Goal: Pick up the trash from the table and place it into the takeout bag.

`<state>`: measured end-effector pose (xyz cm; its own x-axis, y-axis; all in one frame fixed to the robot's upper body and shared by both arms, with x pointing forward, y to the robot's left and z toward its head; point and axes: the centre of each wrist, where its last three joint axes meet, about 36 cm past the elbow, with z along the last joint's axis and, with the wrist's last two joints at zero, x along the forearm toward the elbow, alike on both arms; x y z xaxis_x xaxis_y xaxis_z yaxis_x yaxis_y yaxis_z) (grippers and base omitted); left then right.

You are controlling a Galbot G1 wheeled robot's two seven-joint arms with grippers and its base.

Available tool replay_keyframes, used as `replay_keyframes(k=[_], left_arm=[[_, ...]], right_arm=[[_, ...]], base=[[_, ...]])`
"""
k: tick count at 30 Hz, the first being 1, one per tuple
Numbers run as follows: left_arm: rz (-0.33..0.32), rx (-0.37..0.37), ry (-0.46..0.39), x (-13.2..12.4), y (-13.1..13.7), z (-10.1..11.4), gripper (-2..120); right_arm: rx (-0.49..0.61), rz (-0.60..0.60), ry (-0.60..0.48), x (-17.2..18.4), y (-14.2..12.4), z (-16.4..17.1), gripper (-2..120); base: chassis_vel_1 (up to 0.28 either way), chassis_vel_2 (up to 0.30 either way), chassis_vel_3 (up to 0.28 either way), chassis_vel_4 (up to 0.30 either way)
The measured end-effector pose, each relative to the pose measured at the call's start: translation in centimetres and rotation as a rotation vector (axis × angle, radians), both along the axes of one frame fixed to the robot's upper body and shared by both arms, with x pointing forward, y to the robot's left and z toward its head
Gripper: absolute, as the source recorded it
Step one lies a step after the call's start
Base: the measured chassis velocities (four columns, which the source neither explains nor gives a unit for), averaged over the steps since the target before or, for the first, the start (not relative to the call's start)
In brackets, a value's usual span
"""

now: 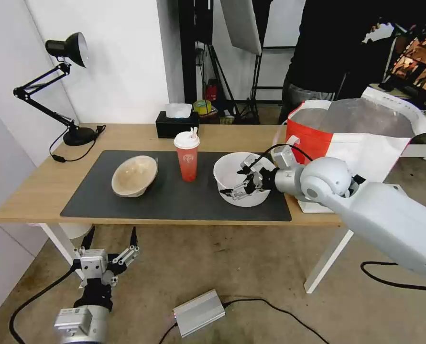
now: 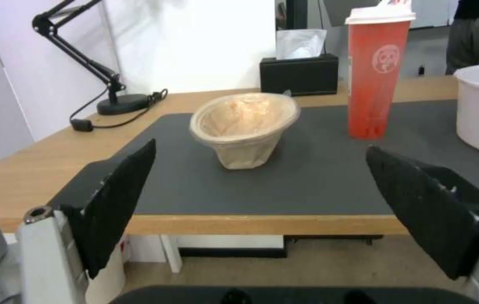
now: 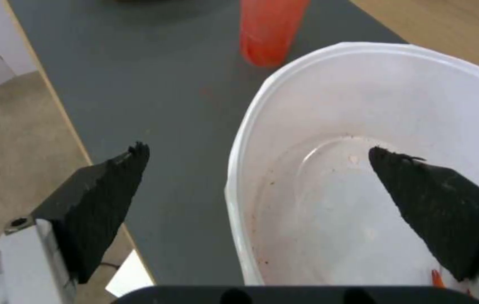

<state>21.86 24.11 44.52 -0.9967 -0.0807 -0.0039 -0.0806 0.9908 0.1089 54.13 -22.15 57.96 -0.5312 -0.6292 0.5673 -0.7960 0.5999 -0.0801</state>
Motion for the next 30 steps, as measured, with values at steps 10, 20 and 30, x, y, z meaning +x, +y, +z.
replay_keyframes(k=[10, 20, 30], left_arm=[[0.001, -0.001, -0.001, 0.0, 0.0, 0.0, 100], [0.001, 0.000, -0.004, -0.1, 0.0, 0.1, 100], [0.002, 0.000, -0.005, -0.1, 0.0, 0.1, 100]], right_arm=[[-0.029, -0.006, 0.011, 0.3, 0.5, 0.1, 100], [-0.038, -0.015, 0.016, 0.4, 0.5, -0.2, 100], [-0.055, -0.039, 0.025, 0.8, 0.1, -0.9, 100]], base=[[0.000, 0.000, 0.000, 0.000], [0.000, 0.000, 0.000, 0.000], [0.000, 0.000, 0.000, 0.000]])
